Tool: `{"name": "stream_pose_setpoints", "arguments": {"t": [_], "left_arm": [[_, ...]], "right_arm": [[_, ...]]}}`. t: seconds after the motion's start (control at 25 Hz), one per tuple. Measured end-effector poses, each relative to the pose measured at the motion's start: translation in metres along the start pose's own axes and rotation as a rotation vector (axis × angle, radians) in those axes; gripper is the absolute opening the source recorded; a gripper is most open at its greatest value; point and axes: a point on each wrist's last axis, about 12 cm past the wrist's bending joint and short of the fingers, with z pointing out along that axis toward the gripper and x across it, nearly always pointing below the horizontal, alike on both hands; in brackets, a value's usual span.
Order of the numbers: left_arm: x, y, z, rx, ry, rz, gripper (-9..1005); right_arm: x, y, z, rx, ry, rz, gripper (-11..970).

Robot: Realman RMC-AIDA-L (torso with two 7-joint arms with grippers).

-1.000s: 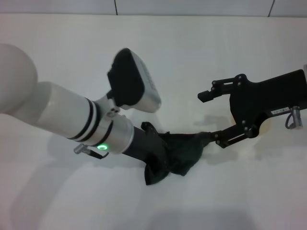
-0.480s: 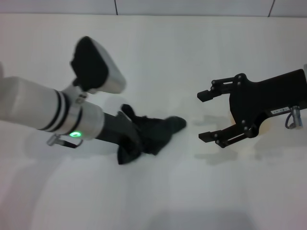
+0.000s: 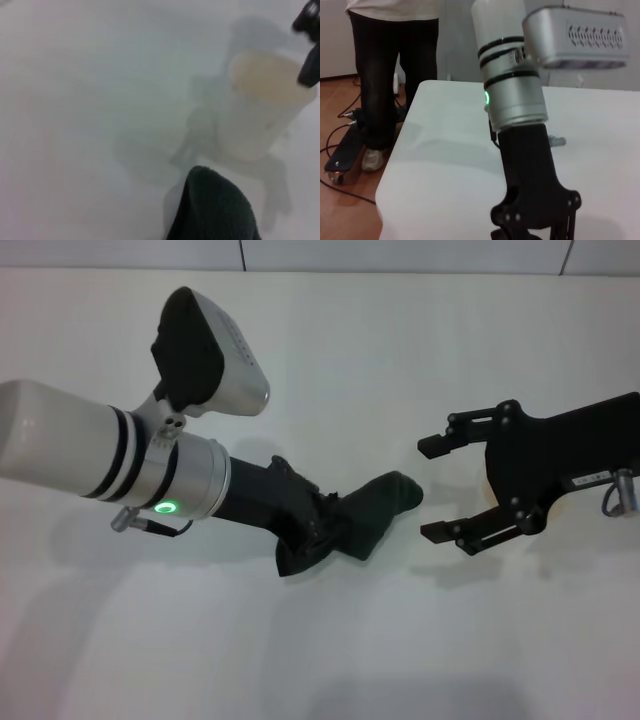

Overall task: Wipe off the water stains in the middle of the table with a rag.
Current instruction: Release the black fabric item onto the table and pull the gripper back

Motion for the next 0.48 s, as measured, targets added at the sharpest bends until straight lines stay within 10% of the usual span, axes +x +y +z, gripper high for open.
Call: {"name": "stream_pose_setpoints", "arguments": {"t": [0.48], "left_arm": [[0.031,0.005,-0.047,-0.029,-0.094,-0.078,409]], "right_arm": [[0.006,0.005,-0.007,0.017,0.001,0.018,858]]}}
